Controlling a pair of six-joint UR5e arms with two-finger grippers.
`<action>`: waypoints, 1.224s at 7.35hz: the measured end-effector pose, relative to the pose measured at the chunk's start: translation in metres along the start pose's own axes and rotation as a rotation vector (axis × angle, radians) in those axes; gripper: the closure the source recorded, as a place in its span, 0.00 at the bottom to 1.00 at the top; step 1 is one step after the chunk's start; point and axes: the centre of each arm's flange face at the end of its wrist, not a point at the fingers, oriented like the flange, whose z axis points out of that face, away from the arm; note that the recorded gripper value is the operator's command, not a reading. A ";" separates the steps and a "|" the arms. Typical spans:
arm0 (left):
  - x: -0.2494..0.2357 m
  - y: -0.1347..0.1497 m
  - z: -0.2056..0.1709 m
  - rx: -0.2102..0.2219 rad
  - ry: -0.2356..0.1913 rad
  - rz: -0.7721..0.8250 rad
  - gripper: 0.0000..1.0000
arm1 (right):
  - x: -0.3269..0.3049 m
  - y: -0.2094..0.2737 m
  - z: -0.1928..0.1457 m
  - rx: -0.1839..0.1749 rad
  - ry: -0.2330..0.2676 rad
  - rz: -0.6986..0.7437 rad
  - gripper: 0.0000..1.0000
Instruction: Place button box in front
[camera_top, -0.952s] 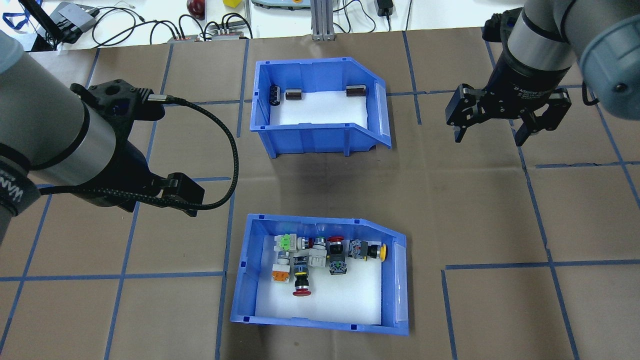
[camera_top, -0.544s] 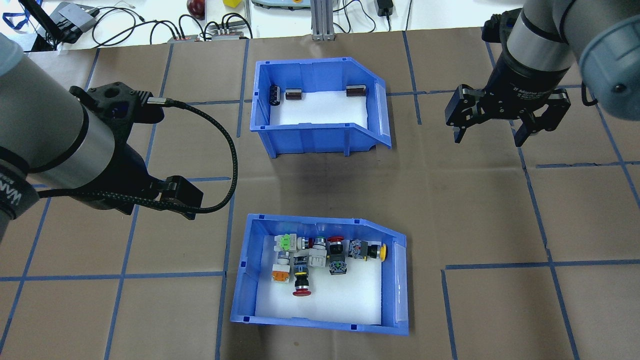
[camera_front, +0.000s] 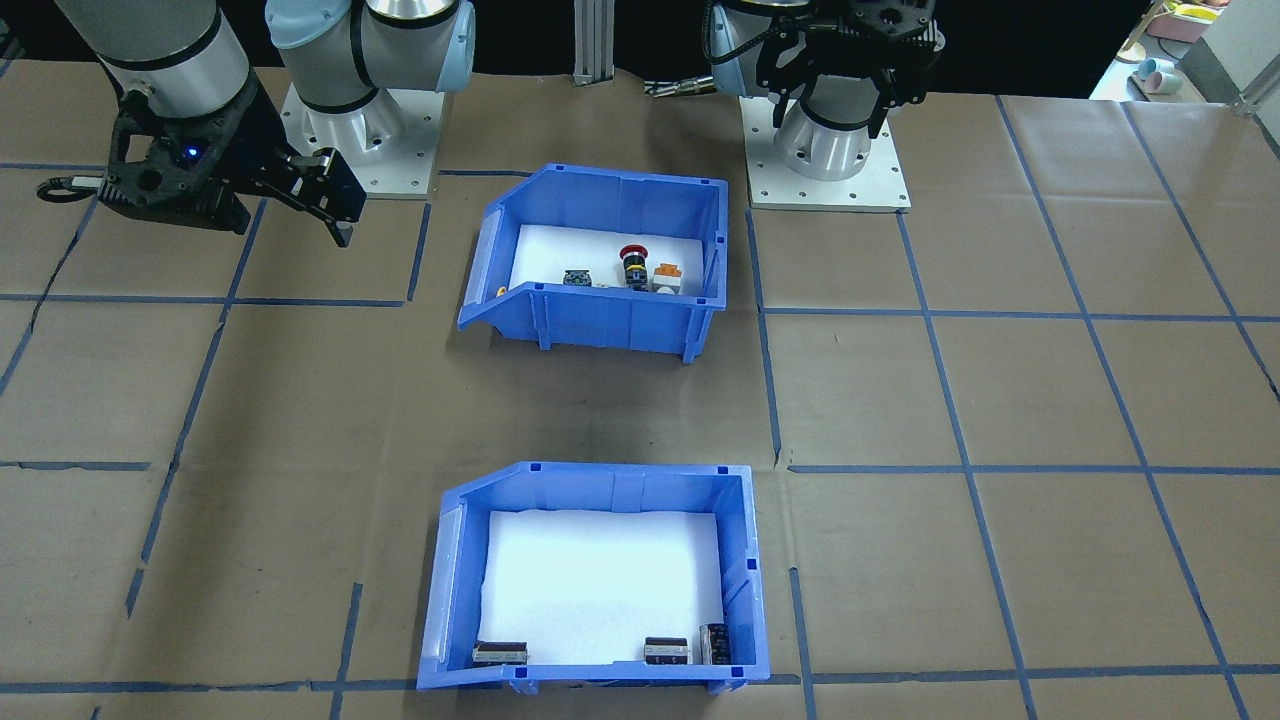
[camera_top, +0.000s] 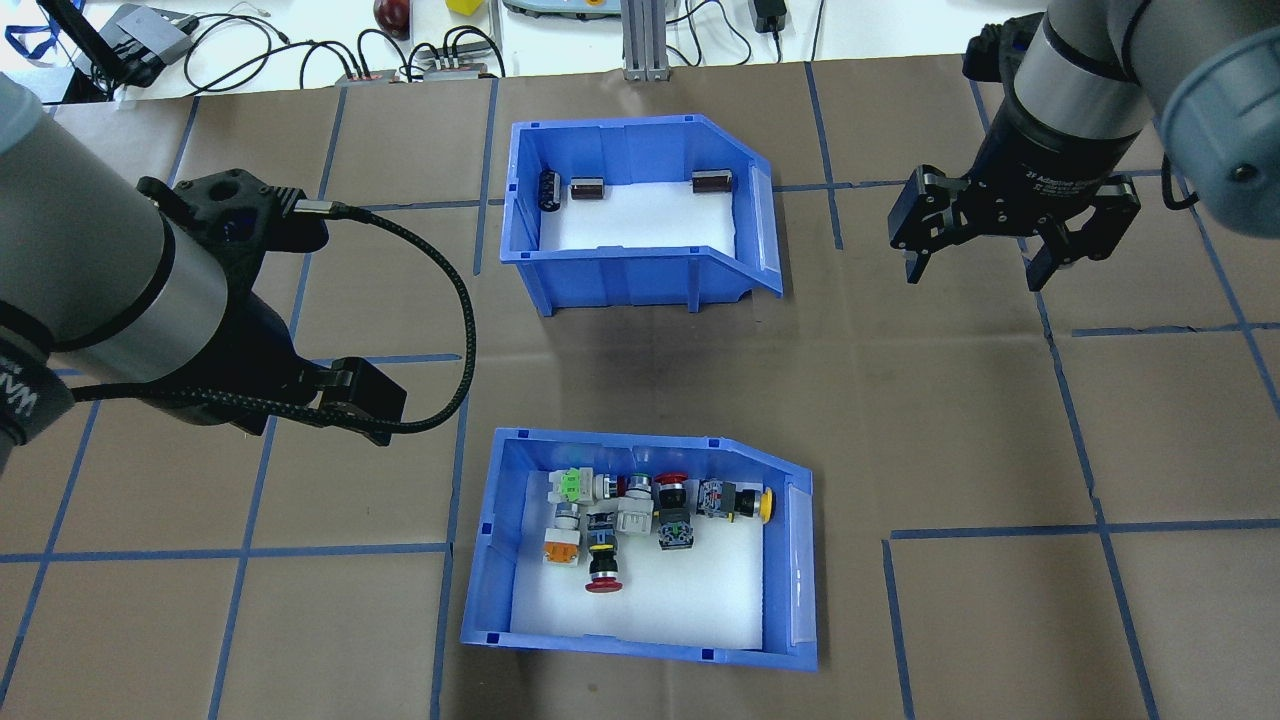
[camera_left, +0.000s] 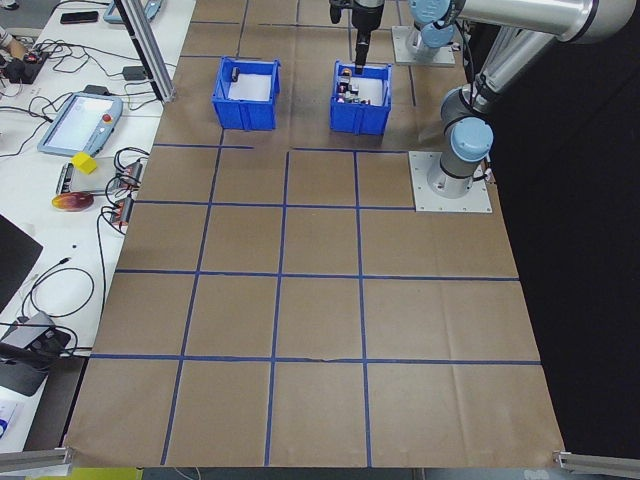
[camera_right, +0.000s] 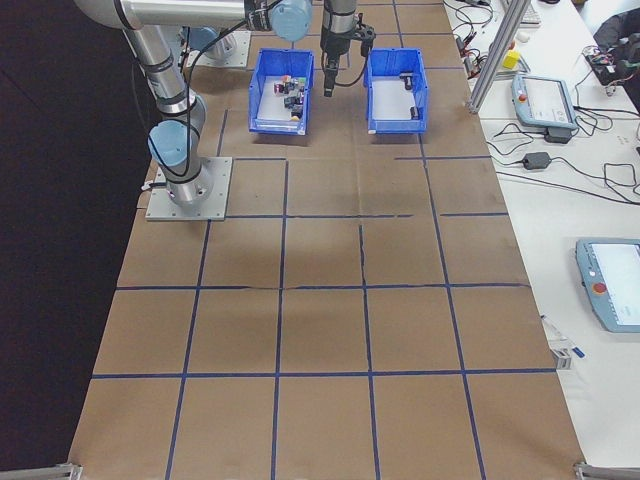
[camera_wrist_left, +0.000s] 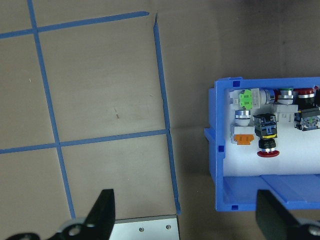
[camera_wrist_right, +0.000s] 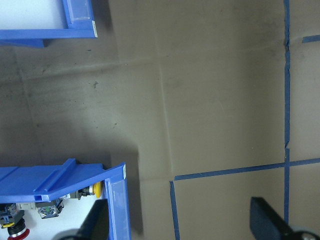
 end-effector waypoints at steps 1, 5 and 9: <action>-0.001 -0.003 0.003 -0.006 -0.003 0.004 0.01 | -0.001 -0.002 0.000 0.001 -0.002 -0.069 0.00; -0.003 -0.011 0.016 -0.028 0.002 -0.264 0.01 | -0.020 -0.056 0.011 -0.012 -0.014 -0.532 0.00; 0.010 0.029 0.066 -0.124 0.013 -0.975 0.01 | -0.117 -0.110 0.037 -0.027 -0.003 -1.131 0.00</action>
